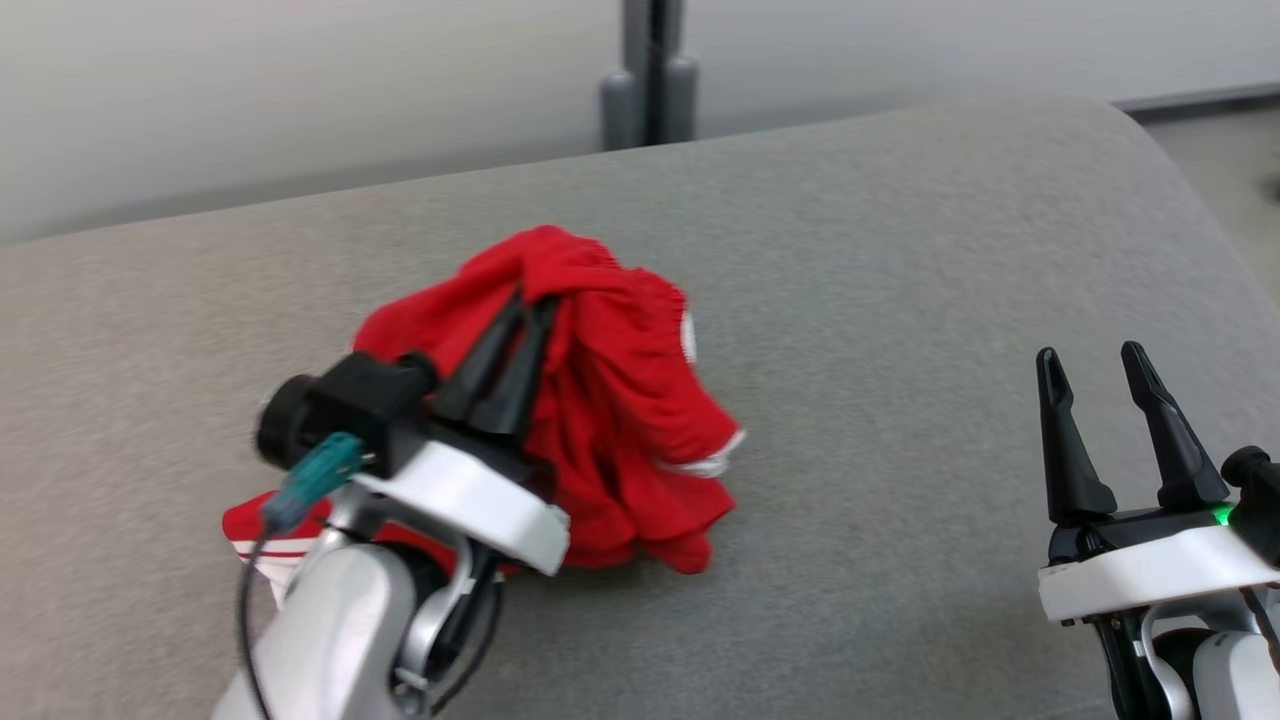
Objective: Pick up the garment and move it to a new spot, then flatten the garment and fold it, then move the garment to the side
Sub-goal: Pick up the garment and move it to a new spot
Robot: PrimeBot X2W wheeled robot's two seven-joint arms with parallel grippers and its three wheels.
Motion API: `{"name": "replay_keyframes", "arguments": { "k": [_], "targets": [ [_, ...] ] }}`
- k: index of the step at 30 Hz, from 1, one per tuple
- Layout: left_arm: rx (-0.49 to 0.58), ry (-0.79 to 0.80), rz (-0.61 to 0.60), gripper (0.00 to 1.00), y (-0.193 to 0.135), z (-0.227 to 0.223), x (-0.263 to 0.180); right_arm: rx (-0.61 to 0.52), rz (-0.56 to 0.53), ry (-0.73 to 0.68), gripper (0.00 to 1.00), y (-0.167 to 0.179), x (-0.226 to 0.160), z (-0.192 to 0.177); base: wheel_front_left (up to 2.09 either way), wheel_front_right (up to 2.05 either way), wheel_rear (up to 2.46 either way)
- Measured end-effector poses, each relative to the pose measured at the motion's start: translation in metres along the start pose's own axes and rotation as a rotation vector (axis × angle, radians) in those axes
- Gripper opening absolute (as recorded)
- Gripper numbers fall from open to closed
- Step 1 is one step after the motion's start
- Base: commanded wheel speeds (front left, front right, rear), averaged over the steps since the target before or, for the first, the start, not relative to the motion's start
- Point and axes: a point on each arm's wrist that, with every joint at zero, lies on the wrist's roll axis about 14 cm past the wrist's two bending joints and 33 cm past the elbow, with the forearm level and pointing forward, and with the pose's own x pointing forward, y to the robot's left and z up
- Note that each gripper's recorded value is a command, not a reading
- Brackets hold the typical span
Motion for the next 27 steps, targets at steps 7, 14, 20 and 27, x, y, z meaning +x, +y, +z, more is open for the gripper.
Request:
{"name": "replay_keyframes", "arguments": {
  "k": [7, 14, 20, 27],
  "targets": [
    [-0.060, 0.168, -0.178, 0.00, -0.055, -0.062, 0.027, -0.010, -0.095, 0.023, 1.00, -0.031, -0.015, -0.007, 0.00, 0.00, 0.00],
    [-0.113, 0.368, -0.282, 0.00, -0.083, -0.139, 0.032, -0.008, -0.163, 0.057, 1.00, -0.052, -0.021, -0.022, 0.00, 0.00, 0.00],
    [-0.132, 0.386, -0.317, 1.00, -0.093, -0.151, 0.030, -0.004, -0.182, 0.070, 1.00, -0.058, -0.023, -0.030, 0.00, 0.00, 0.00],
    [-0.116, 0.250, -0.225, 1.00, -0.065, -0.113, 0.028, -0.002, -0.134, 0.053, 1.00, -0.044, -0.012, -0.027, 0.00, 0.00, 0.00]
  ]
}}
